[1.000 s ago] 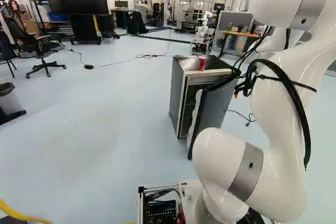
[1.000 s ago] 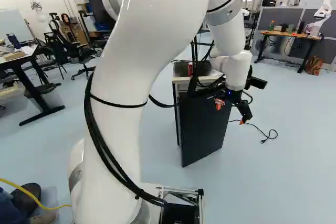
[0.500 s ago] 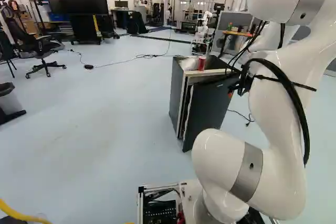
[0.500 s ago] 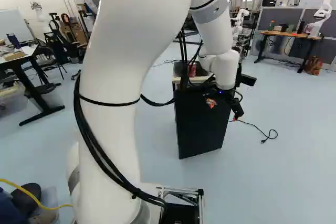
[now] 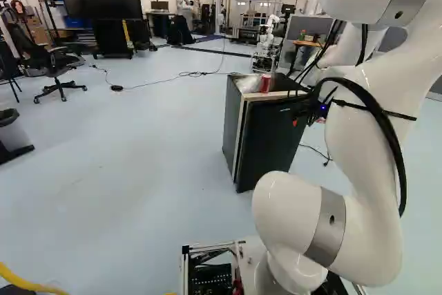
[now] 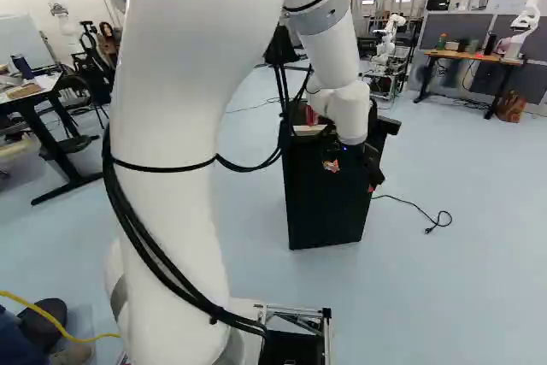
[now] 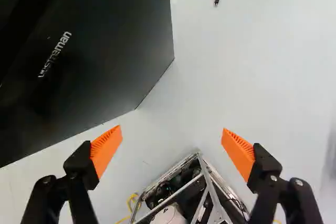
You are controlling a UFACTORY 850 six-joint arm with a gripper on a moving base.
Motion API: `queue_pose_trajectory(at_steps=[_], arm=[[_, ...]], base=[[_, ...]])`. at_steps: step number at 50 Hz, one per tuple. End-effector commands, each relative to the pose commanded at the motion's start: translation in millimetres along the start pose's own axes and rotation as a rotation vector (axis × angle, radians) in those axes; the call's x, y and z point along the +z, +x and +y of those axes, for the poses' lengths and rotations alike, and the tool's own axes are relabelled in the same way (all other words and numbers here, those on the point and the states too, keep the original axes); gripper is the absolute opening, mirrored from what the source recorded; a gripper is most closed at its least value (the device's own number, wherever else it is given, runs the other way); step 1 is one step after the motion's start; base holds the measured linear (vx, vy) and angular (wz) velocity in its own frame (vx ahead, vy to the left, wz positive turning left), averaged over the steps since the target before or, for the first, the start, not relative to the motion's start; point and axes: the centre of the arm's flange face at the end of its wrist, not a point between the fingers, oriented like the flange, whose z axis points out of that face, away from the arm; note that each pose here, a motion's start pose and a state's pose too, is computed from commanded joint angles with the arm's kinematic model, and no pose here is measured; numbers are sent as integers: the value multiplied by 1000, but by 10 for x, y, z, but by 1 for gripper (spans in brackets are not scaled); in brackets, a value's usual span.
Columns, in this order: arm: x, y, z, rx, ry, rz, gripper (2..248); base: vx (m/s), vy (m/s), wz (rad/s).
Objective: Grab a drink from the fridge
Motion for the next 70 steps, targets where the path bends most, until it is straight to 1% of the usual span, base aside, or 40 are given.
queue_pose_trajectory(at_steps=[54, 70], arm=[[-214, -476, -745, -146, 60, 160, 247], [-116, -613, -970, -192, 80, 181, 247]], base=[[0, 0, 0], [0, 0, 0]])
